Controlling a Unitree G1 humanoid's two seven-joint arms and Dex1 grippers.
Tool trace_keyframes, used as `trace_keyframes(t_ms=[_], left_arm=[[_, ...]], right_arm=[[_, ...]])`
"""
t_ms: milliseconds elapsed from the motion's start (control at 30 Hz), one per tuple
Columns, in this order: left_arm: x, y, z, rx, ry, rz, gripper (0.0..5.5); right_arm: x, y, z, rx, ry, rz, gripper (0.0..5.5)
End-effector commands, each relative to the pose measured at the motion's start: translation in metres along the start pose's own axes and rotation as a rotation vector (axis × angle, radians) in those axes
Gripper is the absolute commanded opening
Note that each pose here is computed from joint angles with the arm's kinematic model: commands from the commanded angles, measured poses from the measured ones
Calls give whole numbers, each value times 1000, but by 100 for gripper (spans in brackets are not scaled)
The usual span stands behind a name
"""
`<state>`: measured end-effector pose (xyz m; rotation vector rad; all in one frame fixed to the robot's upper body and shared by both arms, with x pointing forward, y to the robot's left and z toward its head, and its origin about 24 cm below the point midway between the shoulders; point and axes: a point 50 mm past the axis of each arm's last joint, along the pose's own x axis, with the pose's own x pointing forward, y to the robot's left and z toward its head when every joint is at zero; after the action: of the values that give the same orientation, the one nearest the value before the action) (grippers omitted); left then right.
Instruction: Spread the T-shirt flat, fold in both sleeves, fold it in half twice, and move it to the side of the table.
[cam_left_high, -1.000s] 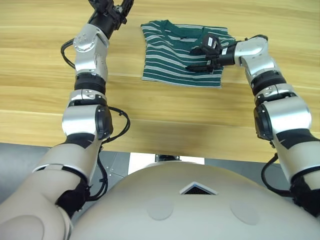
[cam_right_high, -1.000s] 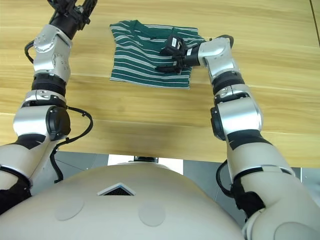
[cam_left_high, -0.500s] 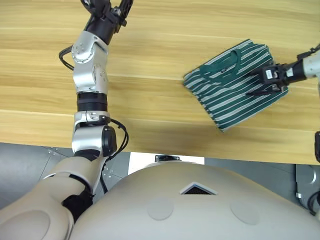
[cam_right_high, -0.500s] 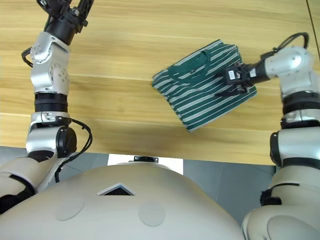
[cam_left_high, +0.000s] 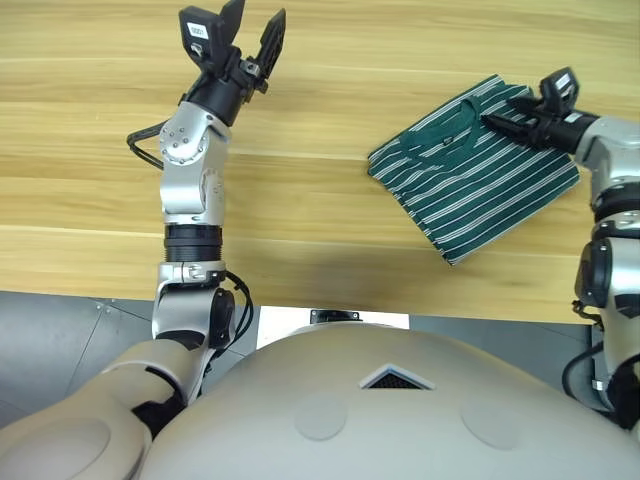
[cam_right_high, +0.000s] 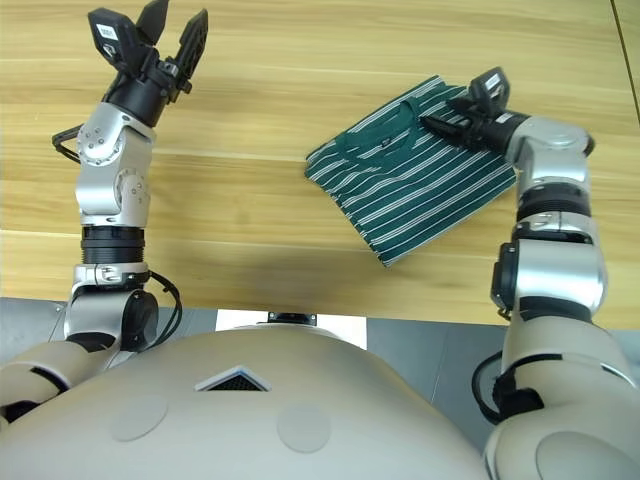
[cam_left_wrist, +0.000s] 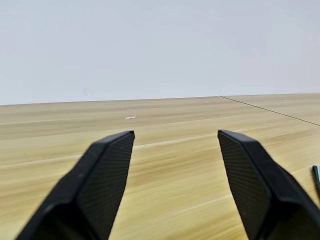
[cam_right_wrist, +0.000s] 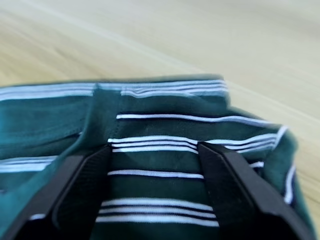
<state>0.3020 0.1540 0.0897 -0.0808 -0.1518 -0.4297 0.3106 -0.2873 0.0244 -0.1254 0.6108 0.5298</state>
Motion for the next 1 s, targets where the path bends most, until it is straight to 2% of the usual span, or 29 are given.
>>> trace_keyframes(t_ms=[33, 167, 267, 467, 567, 667, 733, 800, 867, 900, 1000], left_arm=[[-3, -9, 5, 33, -10, -15, 297], [-2, -12, 7, 32, -9, -19, 297], [1, -13, 7, 50, -5, -41, 297], [2, -12, 6, 45, -6, -58, 297], [2, -17, 7, 64, -10, -80, 297], [-3, -18, 9, 94, -19, -75, 297], [-8, -20, 9, 202, -10, -95, 297], [-22, -24, 7, 423, 12, -212, 297], [-41, -22, -1, 577, 94, -377, 297], [-49, -19, -5, 609, 147, -460, 316], [-71, -11, -16, 680, 296, -692, 361]], right_arm=[[25, 25, -27, 42, 195, 27, 320], [54, 46, 16, -177, 144, 90, 320], [82, 78, 68, -340, 20, 124, 320], [117, 153, 135, -594, -148, 132, 320], [113, 149, 157, -679, -204, 43, 320], [94, 119, 171, -687, -252, 2, 320], [77, 98, 171, -690, -285, 63, 320], [49, 72, 152, -768, -302, 223, 320], [20, 45, 107, -845, -204, 350, 320], [7, 36, 82, -853, -144, 399, 339], [-24, 27, 27, -829, -83, 537, 389]])
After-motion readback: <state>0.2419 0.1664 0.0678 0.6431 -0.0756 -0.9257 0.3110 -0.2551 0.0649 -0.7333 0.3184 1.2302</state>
